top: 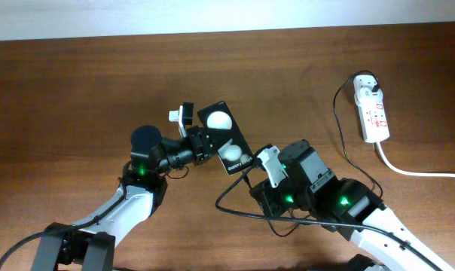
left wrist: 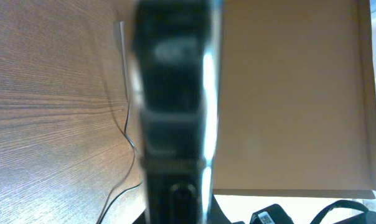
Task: Plug charger to phone and switch on socket
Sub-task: 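Insert the USB-C plug into the phone's bottom port with the right gripper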
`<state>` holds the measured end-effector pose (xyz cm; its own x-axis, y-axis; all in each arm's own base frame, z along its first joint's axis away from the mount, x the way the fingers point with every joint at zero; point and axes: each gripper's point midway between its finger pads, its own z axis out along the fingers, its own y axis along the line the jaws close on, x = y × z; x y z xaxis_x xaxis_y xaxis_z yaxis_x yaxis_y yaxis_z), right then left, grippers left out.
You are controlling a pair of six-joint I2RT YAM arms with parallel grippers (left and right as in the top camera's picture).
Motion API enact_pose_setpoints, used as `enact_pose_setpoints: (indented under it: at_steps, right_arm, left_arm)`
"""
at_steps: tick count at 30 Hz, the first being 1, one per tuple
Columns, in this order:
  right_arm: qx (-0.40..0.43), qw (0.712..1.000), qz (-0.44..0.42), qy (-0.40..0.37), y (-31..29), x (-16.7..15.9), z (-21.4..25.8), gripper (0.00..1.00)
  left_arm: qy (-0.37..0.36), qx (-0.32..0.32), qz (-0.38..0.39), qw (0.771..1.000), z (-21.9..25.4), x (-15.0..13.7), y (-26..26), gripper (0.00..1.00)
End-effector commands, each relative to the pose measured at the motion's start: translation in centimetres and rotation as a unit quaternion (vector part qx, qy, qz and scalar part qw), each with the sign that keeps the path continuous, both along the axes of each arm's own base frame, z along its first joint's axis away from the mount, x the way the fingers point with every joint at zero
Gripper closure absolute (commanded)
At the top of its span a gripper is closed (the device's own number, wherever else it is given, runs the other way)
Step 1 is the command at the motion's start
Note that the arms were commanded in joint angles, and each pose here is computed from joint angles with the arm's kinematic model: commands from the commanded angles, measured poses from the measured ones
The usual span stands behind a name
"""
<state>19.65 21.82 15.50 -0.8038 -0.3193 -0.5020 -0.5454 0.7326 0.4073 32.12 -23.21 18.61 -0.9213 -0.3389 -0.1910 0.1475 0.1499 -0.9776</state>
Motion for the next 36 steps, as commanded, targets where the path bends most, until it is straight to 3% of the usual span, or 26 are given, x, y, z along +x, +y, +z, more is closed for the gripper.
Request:
enact_pose_setpoints:
  at_steps: [1, 25, 36]
  right_arm:
    - [0.005, 1.000, 0.005, 0.007, 0.3, -0.3, -0.1, 0.96]
    - [0.007, 1.000, 0.001, -0.003, 0.4, 0.1, 0.1, 0.96]
    - [0.030, 0.997, -0.016, -0.068, 1.2, 2.7, 1.9, 0.96]
  left_arm:
    - [-0.033, 0.005, -0.002, 0.999, 0.8, 0.2, 0.1, 1.00]
    - [-0.003, 0.000, -0.028, 1.000, 0.3, -0.8, -0.2, 1.00]
    - [-0.020, -0.009, -0.115, 0.993, 0.8, -3.7, -0.9, 1.00]
